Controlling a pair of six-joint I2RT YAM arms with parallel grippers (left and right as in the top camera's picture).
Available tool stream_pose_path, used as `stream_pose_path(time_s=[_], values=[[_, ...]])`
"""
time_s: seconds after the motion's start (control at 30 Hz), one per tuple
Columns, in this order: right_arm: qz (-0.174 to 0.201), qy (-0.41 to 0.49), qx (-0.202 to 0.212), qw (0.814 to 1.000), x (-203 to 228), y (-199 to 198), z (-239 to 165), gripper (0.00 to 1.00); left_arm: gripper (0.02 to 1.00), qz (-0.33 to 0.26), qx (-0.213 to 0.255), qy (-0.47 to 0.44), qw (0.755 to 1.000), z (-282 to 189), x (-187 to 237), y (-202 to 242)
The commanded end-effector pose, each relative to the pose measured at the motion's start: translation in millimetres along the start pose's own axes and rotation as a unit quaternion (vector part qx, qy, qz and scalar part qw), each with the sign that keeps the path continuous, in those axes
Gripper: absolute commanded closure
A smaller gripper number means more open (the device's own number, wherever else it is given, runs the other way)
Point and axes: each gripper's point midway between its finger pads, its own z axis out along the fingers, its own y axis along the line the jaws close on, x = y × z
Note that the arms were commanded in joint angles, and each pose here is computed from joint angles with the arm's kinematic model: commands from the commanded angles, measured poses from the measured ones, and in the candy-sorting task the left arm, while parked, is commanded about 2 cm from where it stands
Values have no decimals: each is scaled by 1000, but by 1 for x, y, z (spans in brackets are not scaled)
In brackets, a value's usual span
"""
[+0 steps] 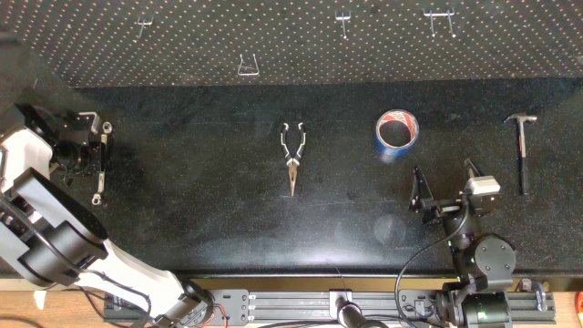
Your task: Place Tools Onto Pegboard
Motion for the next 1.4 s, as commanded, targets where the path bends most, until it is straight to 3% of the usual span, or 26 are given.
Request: stream_pose_path(time_s=[0.03, 0.07, 0.17, 0.23, 0.33, 0.37, 0.47, 0.53, 0.63, 0.83, 1.17, 1.4], values=[[5, 0, -3, 1000, 1, 2, 0, 12, 989, -40, 23, -29, 999, -12, -10, -10], [5, 0, -3, 1000, 1, 2, 0, 12, 989, -67, 5, -57, 996, -42, -18, -11], [5, 0, -3, 1000, 1, 2, 0, 12, 989, -49, -75, -120, 989, -121, -22, -16], [5, 0, -3, 1000, 1, 2, 0, 12, 989, -70, -125, -113, 983, -140, -16, -14], [5, 0, -3, 1000, 1, 2, 0, 12, 989, -25, -175, -230, 957, -160, -33, -56], [5, 0, -3, 1000, 1, 2, 0, 12, 991, -10, -183, -300, 936, -161, -44, -80], [5, 0, -3, 1000, 1, 2, 0, 12, 991, 20, -108, -376, 920, -165, -51, -168], [5, 0, -3, 1000, 1, 2, 0, 12, 989, 32, -85, -404, 910, -180, -54, -192], [5, 0, -3, 1000, 1, 2, 0, 12, 991, 34, -89, -437, 894, -193, -67, -192], [5, 0, -3, 1000, 1, 2, 0, 12, 989, 41, -85, -437, 894, -171, -94, -193], [5, 0, -3, 1000, 1, 2, 0, 12, 989, 16, -135, -450, 883, -179, -107, -173], [5, 0, -3, 1000, 1, 2, 0, 12, 989, -6, -116, -457, 882, -179, -110, -175]])
